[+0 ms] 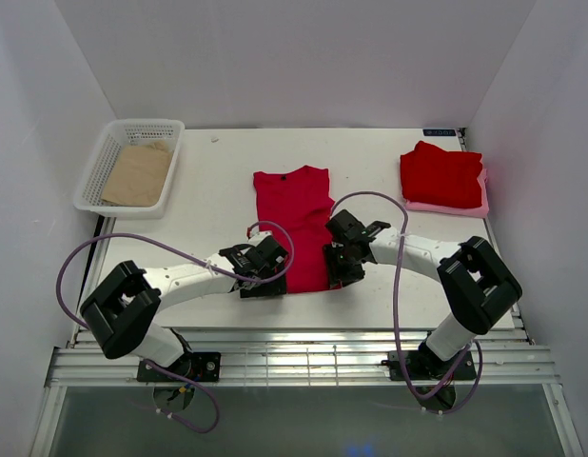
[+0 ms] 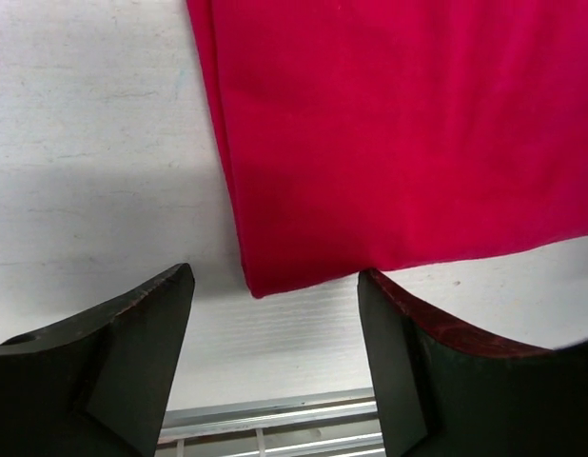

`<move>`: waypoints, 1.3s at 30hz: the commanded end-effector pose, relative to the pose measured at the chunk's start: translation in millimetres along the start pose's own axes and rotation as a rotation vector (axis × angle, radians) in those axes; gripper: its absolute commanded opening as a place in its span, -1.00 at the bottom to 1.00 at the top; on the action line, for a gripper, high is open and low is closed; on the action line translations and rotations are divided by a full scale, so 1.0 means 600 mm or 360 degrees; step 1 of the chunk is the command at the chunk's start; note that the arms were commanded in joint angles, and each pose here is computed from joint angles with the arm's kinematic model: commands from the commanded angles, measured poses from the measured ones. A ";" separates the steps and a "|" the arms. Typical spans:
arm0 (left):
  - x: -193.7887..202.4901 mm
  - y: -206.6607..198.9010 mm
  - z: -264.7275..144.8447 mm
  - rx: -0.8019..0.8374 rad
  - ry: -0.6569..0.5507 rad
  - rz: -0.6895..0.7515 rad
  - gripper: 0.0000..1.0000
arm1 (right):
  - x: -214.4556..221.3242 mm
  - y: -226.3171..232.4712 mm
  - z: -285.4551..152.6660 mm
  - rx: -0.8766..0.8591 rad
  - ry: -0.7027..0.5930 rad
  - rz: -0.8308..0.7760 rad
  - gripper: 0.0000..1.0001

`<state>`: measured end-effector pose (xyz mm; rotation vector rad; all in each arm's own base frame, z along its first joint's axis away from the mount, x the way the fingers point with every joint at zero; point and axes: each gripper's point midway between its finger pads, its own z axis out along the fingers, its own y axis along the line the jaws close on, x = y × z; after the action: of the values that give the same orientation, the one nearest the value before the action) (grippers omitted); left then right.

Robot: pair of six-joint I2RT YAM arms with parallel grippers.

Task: Fold and stack the t-shirts
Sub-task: Grab one side of the 2/3 rectangular tshirt with both arms

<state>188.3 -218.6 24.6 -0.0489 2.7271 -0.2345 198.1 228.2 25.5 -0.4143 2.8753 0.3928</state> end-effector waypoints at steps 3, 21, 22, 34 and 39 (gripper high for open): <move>0.002 0.001 0.023 -0.0026 -0.0017 0.0002 0.50 | 0.002 0.008 0.010 -0.0031 -0.0003 0.0010 -0.03; 0.050 0.037 0.036 -0.0143 0.0155 0.0029 -1.00 | 0.037 -0.006 0.037 -0.0031 0.0084 0.0002 -0.84; 0.053 0.038 0.037 -0.0143 0.0169 0.0045 -1.00 | 0.038 -0.004 0.034 -0.0042 0.0079 -0.0001 -0.85; 0.111 0.021 -0.028 0.0120 0.0362 0.0248 -1.00 | 0.133 -0.002 -0.043 -0.0073 0.0174 -0.0099 -0.85; 0.137 0.014 -0.085 0.0179 0.0371 0.0255 -1.00 | 0.172 0.022 -0.099 -0.0171 0.0127 -0.0081 -0.84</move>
<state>118.0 -226.2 26.2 0.2266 2.8644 -0.4099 111.6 214.2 44.5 -0.5635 2.8776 0.5514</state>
